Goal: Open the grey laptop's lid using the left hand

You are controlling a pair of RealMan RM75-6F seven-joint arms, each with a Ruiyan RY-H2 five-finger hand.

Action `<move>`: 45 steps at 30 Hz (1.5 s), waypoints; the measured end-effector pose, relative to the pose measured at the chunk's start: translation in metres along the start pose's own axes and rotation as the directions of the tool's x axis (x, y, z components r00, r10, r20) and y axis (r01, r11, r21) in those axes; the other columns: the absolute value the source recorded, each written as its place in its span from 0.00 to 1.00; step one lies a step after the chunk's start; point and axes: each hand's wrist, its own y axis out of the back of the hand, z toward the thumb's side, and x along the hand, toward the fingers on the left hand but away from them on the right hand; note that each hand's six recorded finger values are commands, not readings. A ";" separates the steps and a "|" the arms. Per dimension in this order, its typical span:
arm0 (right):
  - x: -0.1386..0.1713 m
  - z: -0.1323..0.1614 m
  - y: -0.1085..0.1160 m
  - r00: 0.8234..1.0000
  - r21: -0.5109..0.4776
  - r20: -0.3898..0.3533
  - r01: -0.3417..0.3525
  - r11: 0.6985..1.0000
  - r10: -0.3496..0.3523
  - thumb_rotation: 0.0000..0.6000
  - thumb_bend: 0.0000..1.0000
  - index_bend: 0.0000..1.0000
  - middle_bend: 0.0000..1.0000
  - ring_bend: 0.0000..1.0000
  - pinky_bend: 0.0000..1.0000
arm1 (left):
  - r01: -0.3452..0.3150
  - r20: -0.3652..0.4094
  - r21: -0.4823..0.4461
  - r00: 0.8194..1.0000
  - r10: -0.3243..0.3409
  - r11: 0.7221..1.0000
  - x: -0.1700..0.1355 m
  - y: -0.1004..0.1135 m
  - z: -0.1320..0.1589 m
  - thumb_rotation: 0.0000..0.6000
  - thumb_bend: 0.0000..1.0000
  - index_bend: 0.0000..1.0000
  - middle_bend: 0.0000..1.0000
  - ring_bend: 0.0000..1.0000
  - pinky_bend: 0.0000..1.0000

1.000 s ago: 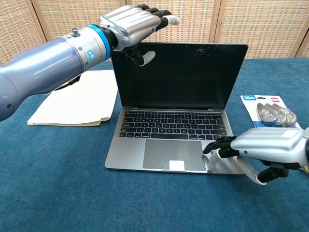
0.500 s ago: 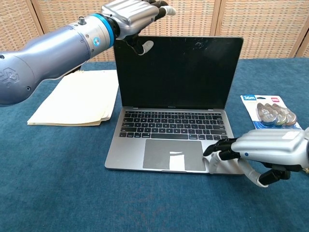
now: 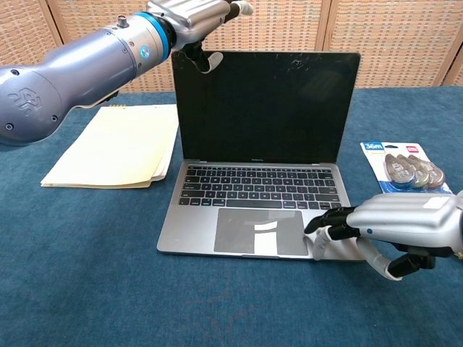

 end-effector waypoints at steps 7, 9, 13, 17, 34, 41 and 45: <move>0.001 -0.001 0.001 1.000 -0.001 0.004 0.006 1.000 -0.006 1.00 1.00 0.22 0.09 0.06 0.20 | -0.001 -0.003 -0.009 1.000 0.000 1.000 -0.003 0.001 -0.002 1.00 0.53 0.00 0.00 0.00 0.00; 0.001 0.000 0.002 1.000 -0.003 0.004 0.012 1.000 -0.012 1.00 1.00 0.22 0.09 0.06 0.20 | -0.002 -0.002 -0.012 1.000 0.002 1.000 -0.004 0.002 -0.002 1.00 0.53 0.00 0.00 0.00 0.00; 0.002 0.001 0.006 1.000 -0.006 0.002 0.031 1.000 -0.031 1.00 1.00 0.22 0.09 0.06 0.20 | -0.013 0.006 -0.022 1.000 0.013 1.000 -0.009 0.008 -0.003 1.00 0.53 0.00 0.00 0.00 0.00; 0.005 0.004 0.012 0.999 -0.012 -0.004 0.054 0.998 -0.055 1.00 1.00 0.22 0.09 0.06 0.20 | -0.024 0.017 -0.028 1.000 0.025 0.999 -0.016 0.014 -0.006 1.00 0.53 0.00 0.00 0.00 0.00; 0.080 -0.005 0.076 0.937 -0.038 0.058 0.348 0.937 -0.346 1.00 1.00 0.22 0.09 0.06 0.20 | -0.059 0.071 -0.191 0.995 0.074 0.980 -0.068 0.044 -0.027 1.00 0.35 0.00 0.00 0.00 0.00; 0.145 -0.036 0.085 0.838 -0.037 0.190 0.527 0.849 -0.512 1.00 0.84 0.20 0.07 0.03 0.19 | -0.136 -0.006 -0.275 0.990 0.140 0.952 -0.116 0.070 -0.077 1.00 0.00 0.00 0.00 0.00 0.00; 0.188 -0.057 0.082 0.741 -0.024 0.292 0.638 0.770 -0.605 1.00 0.44 0.16 0.03 0.00 0.10 | -0.170 -0.101 -0.307 0.984 0.146 0.936 -0.157 0.074 -0.117 1.00 0.00 0.00 0.00 0.00 0.00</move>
